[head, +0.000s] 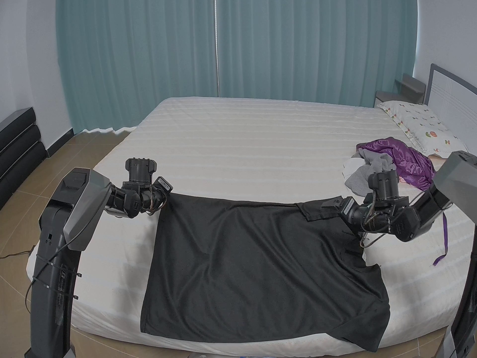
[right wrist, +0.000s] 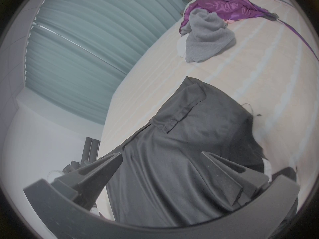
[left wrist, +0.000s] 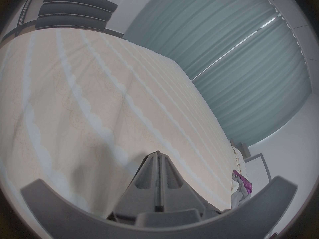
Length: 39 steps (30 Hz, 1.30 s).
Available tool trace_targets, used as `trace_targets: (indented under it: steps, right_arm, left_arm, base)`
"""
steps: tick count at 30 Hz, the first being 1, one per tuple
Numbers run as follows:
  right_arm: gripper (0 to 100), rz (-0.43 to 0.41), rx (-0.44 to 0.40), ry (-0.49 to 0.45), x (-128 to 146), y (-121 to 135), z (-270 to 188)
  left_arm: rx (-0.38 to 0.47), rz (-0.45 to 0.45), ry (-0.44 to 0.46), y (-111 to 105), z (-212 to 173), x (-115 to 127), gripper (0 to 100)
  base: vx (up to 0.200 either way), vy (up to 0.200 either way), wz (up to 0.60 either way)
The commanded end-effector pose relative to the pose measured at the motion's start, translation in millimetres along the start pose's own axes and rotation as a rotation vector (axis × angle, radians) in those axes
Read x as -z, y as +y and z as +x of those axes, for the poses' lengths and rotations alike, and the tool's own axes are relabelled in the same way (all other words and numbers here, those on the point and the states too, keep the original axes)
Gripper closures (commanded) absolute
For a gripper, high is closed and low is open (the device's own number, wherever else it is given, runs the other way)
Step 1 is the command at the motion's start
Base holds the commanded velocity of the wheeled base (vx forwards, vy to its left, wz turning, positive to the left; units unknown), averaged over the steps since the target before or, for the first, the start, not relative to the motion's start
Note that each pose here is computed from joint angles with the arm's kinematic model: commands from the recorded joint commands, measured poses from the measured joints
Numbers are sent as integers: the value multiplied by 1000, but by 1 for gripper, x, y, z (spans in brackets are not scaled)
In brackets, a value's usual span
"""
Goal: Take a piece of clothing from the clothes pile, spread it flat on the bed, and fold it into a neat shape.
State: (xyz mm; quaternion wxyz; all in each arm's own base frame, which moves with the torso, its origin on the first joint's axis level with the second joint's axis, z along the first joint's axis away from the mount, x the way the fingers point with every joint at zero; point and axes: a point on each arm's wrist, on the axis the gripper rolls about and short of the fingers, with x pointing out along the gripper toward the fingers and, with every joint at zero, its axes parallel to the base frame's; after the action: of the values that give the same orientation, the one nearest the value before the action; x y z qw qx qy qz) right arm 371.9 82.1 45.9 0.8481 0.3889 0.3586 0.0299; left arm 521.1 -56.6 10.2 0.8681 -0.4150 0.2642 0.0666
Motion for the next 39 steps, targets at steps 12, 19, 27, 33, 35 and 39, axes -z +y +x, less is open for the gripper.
trace_targets:
  steps: [12, 19, 27, 33, 35, 39]
  right_arm:
    - [0, 68, 171, 23, -20, -2, 106]
    - [0, 63, 138, -44, -30, 3, 121]
    - [0, 44, 32, -193, -48, 6, 142]
    - [0, 22, -62, -423, -70, 13, 158]
    - [0, 8, -90, -484, -76, 13, 157]
    - [0, -51, -125, -568, -88, 14, 152]
  left_arm:
    - [-14, -26, 10, 9, 4, 4, 100]
    - [-18, -25, 11, 10, 5, 5, 100]
    - [-25, -25, 15, 12, 6, 6, 100]
    - [-32, -24, 19, 13, 5, 8, 100]
    - [-33, -24, 18, 13, 5, 8, 100]
    - [-31, -24, 17, 13, 5, 8, 100]
  base:
    - [0, 0, 0]
    - [0, 0, 0]
    - [0, 0, 0]
    - [0, 0, 0]
    - [0, 0, 0]
    - [0, 0, 0]
